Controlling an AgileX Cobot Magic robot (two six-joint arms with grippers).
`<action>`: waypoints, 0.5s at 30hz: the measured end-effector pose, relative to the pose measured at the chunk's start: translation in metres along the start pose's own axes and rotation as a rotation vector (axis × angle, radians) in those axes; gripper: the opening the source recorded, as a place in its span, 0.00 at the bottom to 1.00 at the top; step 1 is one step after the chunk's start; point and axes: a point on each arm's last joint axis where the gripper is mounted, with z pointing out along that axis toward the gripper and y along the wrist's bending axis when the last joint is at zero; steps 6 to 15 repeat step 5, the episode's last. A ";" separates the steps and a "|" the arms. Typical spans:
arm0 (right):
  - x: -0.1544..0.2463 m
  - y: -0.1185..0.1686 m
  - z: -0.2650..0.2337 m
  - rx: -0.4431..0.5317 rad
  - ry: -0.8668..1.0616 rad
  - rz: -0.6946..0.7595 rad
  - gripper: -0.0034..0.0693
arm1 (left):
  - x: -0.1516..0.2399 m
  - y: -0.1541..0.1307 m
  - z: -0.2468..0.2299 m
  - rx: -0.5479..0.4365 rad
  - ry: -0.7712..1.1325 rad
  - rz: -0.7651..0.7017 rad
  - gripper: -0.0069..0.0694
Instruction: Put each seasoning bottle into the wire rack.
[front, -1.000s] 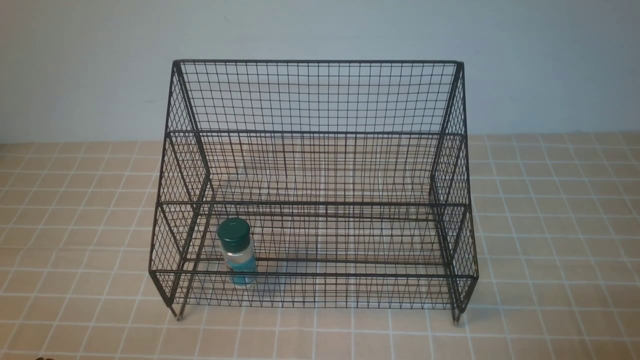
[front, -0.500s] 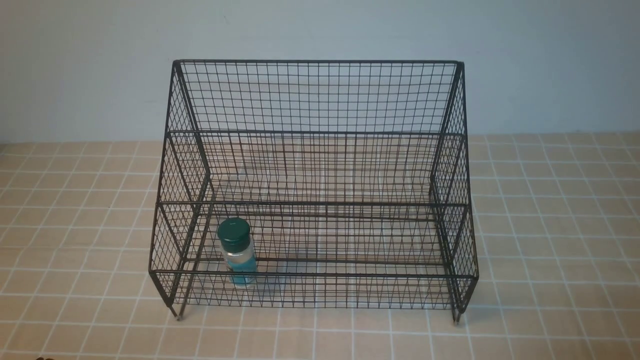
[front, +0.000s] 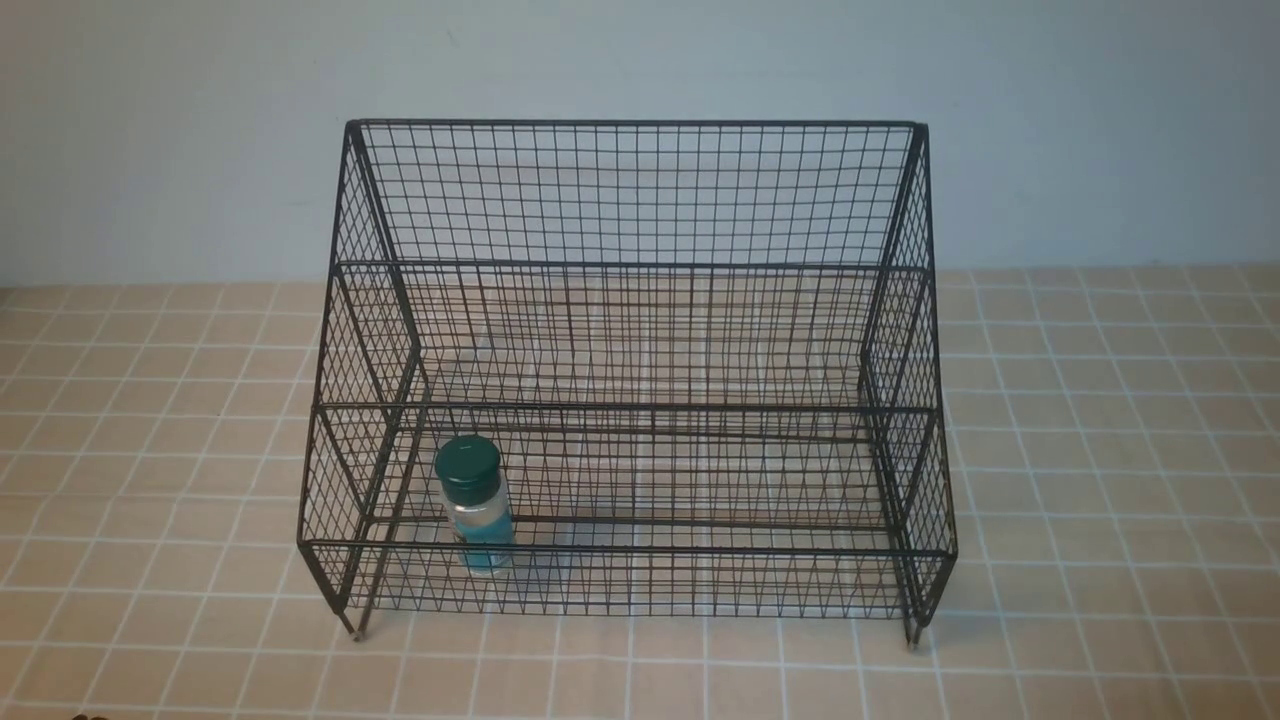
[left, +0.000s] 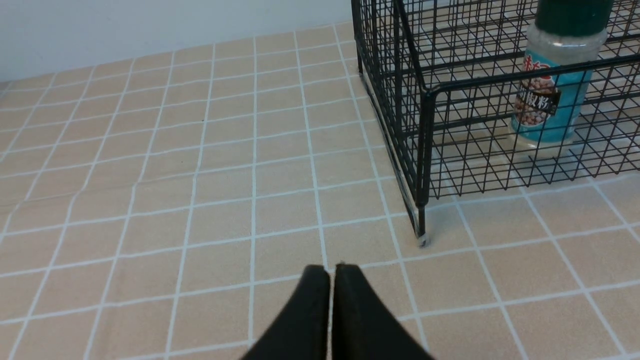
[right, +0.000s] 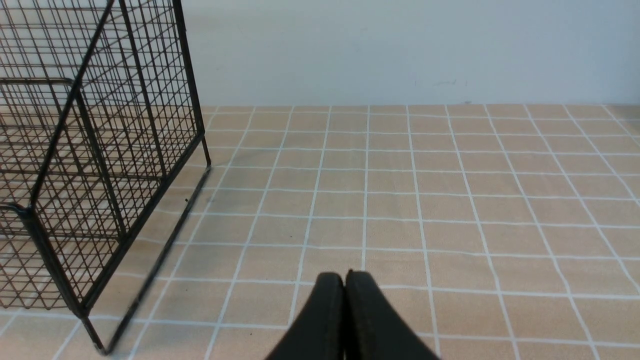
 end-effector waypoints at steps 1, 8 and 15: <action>0.000 0.000 0.000 0.000 0.000 0.000 0.03 | 0.000 0.000 0.000 0.000 0.000 0.000 0.08; 0.000 0.000 0.000 0.000 0.000 0.000 0.03 | 0.000 0.000 0.000 -0.001 0.000 0.000 0.08; 0.000 0.000 0.000 0.000 0.000 0.000 0.03 | 0.000 0.000 0.000 -0.001 0.000 0.000 0.08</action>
